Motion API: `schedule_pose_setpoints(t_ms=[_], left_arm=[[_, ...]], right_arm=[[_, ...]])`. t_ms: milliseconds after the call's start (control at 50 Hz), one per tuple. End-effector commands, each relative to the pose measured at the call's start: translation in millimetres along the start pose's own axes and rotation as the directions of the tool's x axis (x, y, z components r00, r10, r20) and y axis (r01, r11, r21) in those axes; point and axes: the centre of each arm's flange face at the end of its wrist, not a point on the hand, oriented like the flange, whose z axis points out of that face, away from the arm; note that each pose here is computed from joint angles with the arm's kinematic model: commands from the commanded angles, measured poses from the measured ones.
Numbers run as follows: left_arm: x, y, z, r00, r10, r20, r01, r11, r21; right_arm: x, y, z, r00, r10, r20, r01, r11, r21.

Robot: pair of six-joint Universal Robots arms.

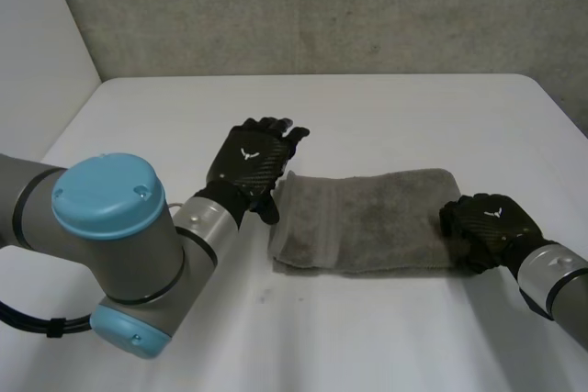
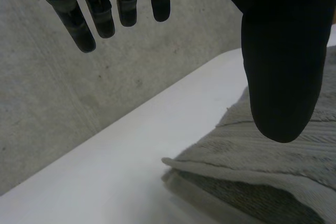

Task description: Fold the towel.

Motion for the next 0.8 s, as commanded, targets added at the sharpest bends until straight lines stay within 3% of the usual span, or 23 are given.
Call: schedule_pose_setpoints(t_ms=[20, 200, 300, 320, 360, 420, 480, 620, 760, 800], left_arm=[[-3, 12, -12, 0.999, -0.005, 0.035, 0.007, 0.999, -0.054], [-13, 8, -25, 0.997, -0.006, 0.072, 0.011, 0.998, -0.059], [-26, 4, -35, 0.994, -0.01, 0.111, 0.016, 0.998, -0.058], [-26, 4, -35, 0.994, -0.01, 0.111, 0.016, 0.998, -0.058], [-31, 2, -40, 0.992, -0.011, 0.126, 0.018, 0.998, -0.058], [-34, 2, -42, 0.991, -0.011, 0.135, 0.019, 0.998, -0.058], [-43, 2, -47, 0.987, -0.013, 0.162, 0.023, 0.998, -0.064], [-44, 4, -48, 0.986, -0.013, 0.166, 0.025, 0.997, -0.069], [-43, -6, -41, 0.986, -0.042, 0.161, 0.049, 0.998, -0.036], [-45, -18, -34, 0.983, -0.098, 0.158, 0.098, 0.995, 0.004]], right_arm=[[10, 2, 10, 0.993, -0.092, -0.078, 0.095, 0.995, 0.031], [12, -32, 20, 0.946, -0.262, -0.19, 0.288, 0.95, 0.122], [-54, -89, 19, 0.892, -0.424, -0.156, 0.451, 0.839, 0.304], [-54, -89, 19, 0.892, -0.424, -0.156, 0.452, 0.839, 0.304], [-95, -96, 15, 0.87, -0.485, -0.088, 0.48, 0.793, 0.376], [-117, -94, 12, 0.857, -0.514, -0.041, 0.484, 0.774, 0.407], [-177, -73, 2, 0.799, -0.594, 0.093, 0.495, 0.738, 0.458], [-214, -36, -6, 0.718, -0.662, 0.215, 0.521, 0.717, 0.463], [-202, -50, -13, 0.748, -0.641, 0.17, 0.514, 0.722, 0.462], [-176, -67, -14, 0.816, -0.565, 0.127, 0.462, 0.767, 0.445]])
